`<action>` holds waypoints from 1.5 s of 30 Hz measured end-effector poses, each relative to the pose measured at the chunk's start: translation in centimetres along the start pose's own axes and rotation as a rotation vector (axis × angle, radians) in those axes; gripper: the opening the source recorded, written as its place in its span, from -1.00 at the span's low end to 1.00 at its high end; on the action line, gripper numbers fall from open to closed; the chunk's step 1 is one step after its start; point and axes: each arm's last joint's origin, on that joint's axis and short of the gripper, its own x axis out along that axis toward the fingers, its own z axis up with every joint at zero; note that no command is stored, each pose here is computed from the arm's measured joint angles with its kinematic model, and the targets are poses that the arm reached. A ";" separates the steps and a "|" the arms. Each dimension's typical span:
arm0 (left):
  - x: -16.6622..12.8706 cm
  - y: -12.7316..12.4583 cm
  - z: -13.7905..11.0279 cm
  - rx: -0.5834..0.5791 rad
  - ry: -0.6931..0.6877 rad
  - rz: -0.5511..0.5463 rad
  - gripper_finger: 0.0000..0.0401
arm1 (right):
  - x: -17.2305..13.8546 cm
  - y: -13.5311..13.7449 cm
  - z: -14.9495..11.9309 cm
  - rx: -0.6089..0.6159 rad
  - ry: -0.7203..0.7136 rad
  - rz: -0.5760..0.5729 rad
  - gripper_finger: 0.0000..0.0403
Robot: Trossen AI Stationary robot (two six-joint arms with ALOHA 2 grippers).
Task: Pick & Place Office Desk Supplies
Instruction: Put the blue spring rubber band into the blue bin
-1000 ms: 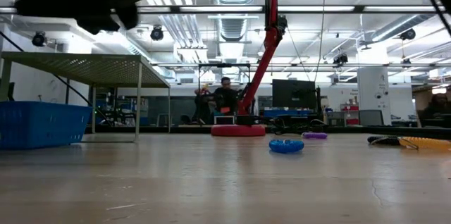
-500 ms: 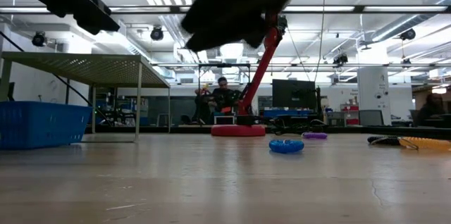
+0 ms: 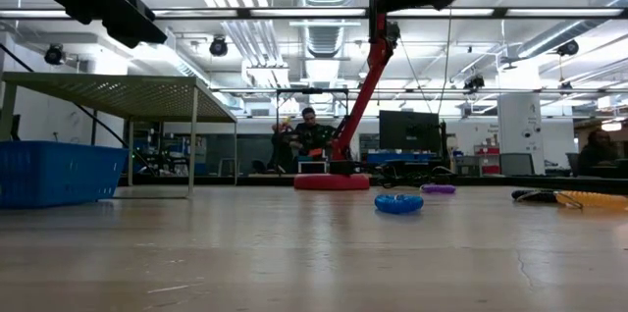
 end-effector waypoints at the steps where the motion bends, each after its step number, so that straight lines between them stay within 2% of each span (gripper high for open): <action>1: 0.0 0.0 0.0 0.000 0.000 0.000 0.15 | -0.6 -0.4 -0.3 0.009 -0.020 -0.001 -0.17; 10: 0.0 0.0 0.0 0.000 0.000 0.000 0.15 | -5.5 -3.5 -2.5 -0.026 -0.187 0.022 -0.17; 15: 0.0 0.0 0.0 0.000 0.000 0.000 0.15 | -7.5 -4.9 -3.9 -0.108 -0.241 0.007 -0.17; 20: 0.0 0.0 0.0 0.000 0.000 0.000 0.15 | -8.7 -5.8 -4.8 0.041 -0.284 0.027 -0.17; 22: 0.0 0.0 0.0 0.000 0.000 0.000 0.15 | -9.2 -6.2 -5.1 0.052 -0.302 0.025 -0.17; 26: 0.0 0.0 0.0 0.000 0.000 0.000 0.15 | -10.5 -7.1 -5.3 0.072 -0.380 -0.035 -0.17; 29: 0.0 0.0 0.0 0.000 0.000 0.000 0.15 | -11.3 -7.7 -5.8 0.137 -0.414 -0.080 -0.17; 35: 0.0 0.0 0.0 0.000 0.000 0.000 0.15 | -11.8 -8.3 -7.2 0.280 -0.439 -0.054 -0.17; 38: 0.0 0.0 0.0 0.000 0.000 0.000 0.15 | -12.0 -8.4 -7.6 0.293 -0.453 -0.053 -0.17; 40: 0.0 0.0 0.0 0.000 0.000 0.000 0.15 | -12.1 -8.5 -7.6 0.281 -0.462 -0.055 -0.17; 43: 0.0 0.0 0.0 0.000 0.000 0.000 0.15 | -12.1 -8.4 -7.2 0.391 -0.504 -0.026 -0.17; 45: 0.0 0.0 0.0 0.000 0.000 0.000 0.15 | -12.1 -8.4 -6.9 0.417 -0.519 -0.021 -0.17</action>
